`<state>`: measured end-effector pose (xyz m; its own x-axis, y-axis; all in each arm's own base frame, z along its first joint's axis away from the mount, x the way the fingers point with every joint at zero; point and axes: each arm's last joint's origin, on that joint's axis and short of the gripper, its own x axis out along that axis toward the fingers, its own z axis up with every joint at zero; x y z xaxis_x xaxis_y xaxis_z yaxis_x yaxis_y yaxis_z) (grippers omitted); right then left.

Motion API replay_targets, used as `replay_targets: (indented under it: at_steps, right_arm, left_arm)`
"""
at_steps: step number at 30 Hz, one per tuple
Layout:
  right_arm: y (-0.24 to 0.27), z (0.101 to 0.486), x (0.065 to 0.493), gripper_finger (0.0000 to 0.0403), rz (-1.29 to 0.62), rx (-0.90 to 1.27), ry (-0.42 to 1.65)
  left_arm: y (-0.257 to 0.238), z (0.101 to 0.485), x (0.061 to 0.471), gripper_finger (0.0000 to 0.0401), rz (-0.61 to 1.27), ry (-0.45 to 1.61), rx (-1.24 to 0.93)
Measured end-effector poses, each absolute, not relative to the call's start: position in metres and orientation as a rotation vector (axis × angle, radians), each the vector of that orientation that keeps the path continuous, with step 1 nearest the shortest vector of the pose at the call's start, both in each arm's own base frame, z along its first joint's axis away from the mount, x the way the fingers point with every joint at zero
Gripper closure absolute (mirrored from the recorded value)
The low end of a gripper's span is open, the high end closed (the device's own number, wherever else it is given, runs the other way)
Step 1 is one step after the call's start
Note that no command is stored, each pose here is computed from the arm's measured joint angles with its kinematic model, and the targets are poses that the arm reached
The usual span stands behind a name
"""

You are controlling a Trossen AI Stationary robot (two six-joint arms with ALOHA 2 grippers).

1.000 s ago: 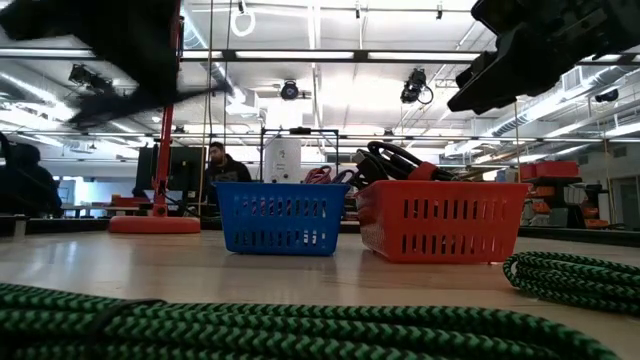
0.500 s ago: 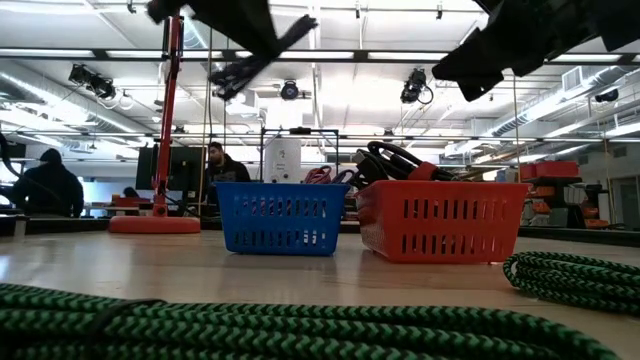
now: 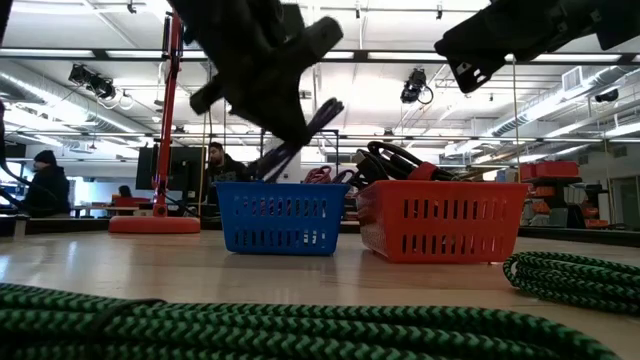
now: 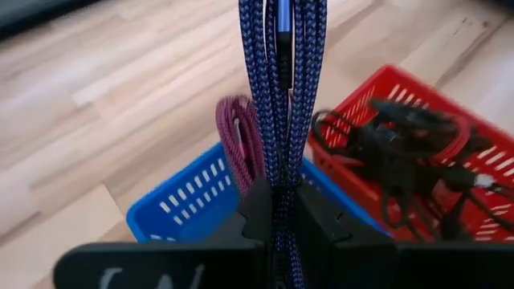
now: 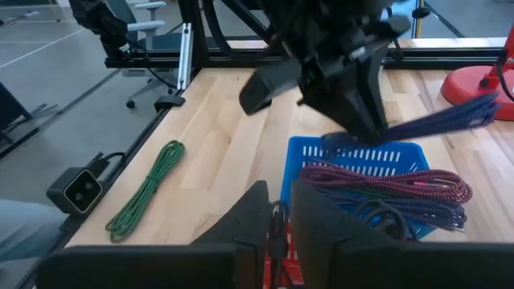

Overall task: Pick & Place USB Port
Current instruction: Put the purple charger cable into the blue bin, then put the green charger cable into the blue bin

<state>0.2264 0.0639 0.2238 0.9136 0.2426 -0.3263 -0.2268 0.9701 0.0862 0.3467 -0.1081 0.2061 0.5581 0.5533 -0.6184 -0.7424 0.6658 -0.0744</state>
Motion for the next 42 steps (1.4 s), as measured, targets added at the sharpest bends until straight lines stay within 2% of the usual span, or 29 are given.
replay_targets:
  at_steps: [5, 23, 33, 37, 42]
  right_arm:
    - [0.064, 0.224, 0.226, 0.0344, 0.241, 0.046, 0.342]
    - [0.064, 0.224, 0.226, 0.0344, 0.242, 0.039, 0.341]
    - [0.064, 0.223, 0.226, 0.0344, 0.24, 0.04, 0.353]
    - [0.064, 0.223, 0.226, 0.0344, 0.241, 0.037, 0.353]
    - [0.064, 0.222, 0.225, 0.0344, 0.24, 0.034, 0.368]
  left_arm:
    - [-0.104, 0.189, 0.344, 0.0369, 0.762, 0.598, -0.397]
    - [-0.104, 0.179, 0.339, 0.0369, 0.795, 0.598, -0.549]
    - [-0.103, 0.179, 0.338, 0.0252, 0.814, 0.582, -0.557]
    - [-0.102, 0.182, 0.338, 0.0227, 0.83, 0.557, -0.536]
    - [-0.104, 0.199, 0.335, 0.0217, 0.788, 0.509, -0.417]
